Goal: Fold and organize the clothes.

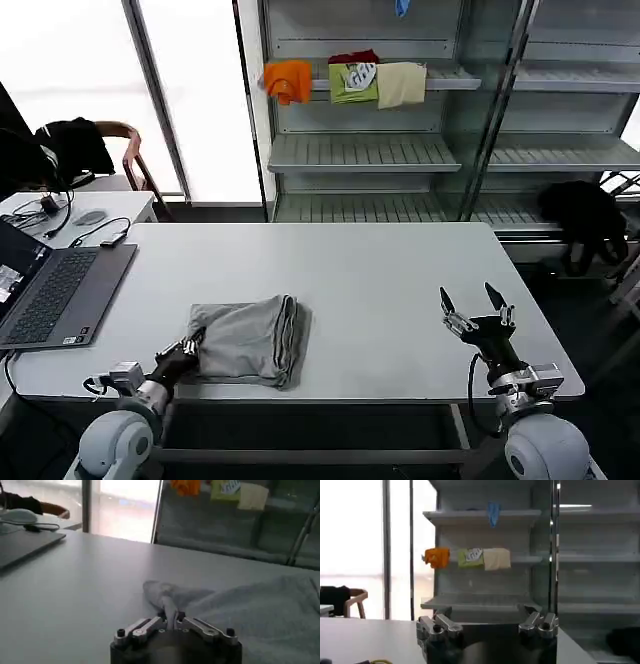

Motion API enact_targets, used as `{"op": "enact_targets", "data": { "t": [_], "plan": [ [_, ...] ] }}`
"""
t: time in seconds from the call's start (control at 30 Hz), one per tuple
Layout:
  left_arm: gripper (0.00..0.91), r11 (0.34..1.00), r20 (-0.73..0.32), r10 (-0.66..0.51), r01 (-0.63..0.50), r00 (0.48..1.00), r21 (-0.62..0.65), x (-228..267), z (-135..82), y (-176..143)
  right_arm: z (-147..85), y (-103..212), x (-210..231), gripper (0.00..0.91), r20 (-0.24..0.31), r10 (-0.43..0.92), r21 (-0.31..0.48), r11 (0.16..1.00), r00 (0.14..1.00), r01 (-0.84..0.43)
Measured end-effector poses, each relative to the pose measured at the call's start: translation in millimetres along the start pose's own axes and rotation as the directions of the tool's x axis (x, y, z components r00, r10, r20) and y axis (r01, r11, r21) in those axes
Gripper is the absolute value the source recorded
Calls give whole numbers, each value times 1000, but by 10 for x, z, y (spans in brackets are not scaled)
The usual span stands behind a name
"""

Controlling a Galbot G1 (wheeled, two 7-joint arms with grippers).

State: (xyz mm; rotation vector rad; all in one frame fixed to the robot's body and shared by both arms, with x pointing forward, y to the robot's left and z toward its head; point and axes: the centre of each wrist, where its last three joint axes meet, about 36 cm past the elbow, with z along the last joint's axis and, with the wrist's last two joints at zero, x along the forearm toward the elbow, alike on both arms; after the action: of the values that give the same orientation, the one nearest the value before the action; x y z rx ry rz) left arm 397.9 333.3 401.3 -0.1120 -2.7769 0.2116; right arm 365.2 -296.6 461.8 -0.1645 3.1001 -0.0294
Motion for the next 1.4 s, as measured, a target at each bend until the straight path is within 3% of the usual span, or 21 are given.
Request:
{"op": "enact_targets", "data": {
  "t": [0.33,0.57,0.7,0.83,0.97,1.2,1.4],
  "plan": [
    [0,992,68,-69,75,995,-99,155,-495,556,2,18,-33,907,5,-5,-6,1000,1000,5],
    [0,964,168,-114,150,979,-220,348,-1267,1004,-4,28,-55,907,10,-9,-9,1000,1000,9],
    [0,944,227,-85,152,970,-293,448,-1731,1011,-9,11,-51,907,10,-6,-8,1000,1000,6],
    [0,925,245,-38,127,969,-358,495,-1925,904,-16,-16,-41,907,12,-1,-8,1000,1000,1],
    [0,898,207,-2,92,978,-429,391,-1705,766,-8,-36,-32,907,9,5,-9,1000,1000,-4],
    [10,873,93,93,-36,991,-486,107,-888,240,-24,-19,-54,907,10,0,-3,1000,1000,0],
    [20,858,48,171,-125,984,-498,-2,-589,-230,-19,6,-72,907,10,-4,-5,1000,1000,4]
  ]
}}
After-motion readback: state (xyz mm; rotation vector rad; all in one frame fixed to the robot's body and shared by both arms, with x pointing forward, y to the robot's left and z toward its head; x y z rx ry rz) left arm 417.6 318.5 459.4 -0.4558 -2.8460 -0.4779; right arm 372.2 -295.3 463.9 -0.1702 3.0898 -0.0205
